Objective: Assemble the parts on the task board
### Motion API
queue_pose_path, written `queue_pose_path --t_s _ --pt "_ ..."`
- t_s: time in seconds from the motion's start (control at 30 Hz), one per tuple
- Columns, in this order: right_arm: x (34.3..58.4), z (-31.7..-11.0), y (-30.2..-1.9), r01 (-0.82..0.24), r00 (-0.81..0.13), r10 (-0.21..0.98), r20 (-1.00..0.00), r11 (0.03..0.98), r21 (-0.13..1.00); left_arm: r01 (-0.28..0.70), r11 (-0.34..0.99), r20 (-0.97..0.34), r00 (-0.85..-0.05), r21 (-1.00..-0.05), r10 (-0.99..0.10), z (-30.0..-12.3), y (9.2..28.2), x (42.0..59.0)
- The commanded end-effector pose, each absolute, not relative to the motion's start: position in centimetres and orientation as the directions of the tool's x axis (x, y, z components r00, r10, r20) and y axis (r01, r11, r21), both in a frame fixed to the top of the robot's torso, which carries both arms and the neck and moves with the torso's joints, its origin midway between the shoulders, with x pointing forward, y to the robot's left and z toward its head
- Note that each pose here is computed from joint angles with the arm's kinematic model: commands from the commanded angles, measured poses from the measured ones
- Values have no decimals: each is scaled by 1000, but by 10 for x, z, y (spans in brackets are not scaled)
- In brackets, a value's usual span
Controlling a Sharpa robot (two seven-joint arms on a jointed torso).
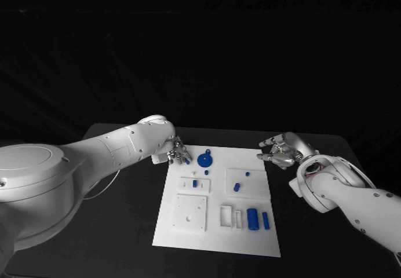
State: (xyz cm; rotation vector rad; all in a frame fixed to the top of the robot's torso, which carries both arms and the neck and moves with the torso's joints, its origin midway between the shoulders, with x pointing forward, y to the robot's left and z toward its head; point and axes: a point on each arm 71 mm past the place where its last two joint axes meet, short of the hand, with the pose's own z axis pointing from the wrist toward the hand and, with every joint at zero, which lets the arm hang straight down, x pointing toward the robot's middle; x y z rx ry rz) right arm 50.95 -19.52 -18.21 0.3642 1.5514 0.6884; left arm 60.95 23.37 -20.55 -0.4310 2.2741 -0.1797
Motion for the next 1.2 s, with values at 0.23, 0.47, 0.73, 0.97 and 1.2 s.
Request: queue_pose_path --t_s 0.23,0.47,0.73,0.97,1.2 --pt "509 -182 -194 -179 -119 605 -787 767 616 -259 919 -689 -609 -297 -394 -205 233 609" --pt "510 -182 -194 -177 -118 606 -787 767 617 -264 909 -692 -590 -321 -416 -205 234 607" --pt "509 -182 -195 -176 -117 607 -786 766 618 -258 903 -698 -573 -345 -430 -204 233 602" --pt "510 -183 -197 -173 -114 607 -786 767 618 -256 897 -705 -555 -361 -442 -202 238 592" --pt "510 -183 -199 -169 -112 608 -786 768 618 -238 897 -712 -547 -372 -440 -192 244 576"
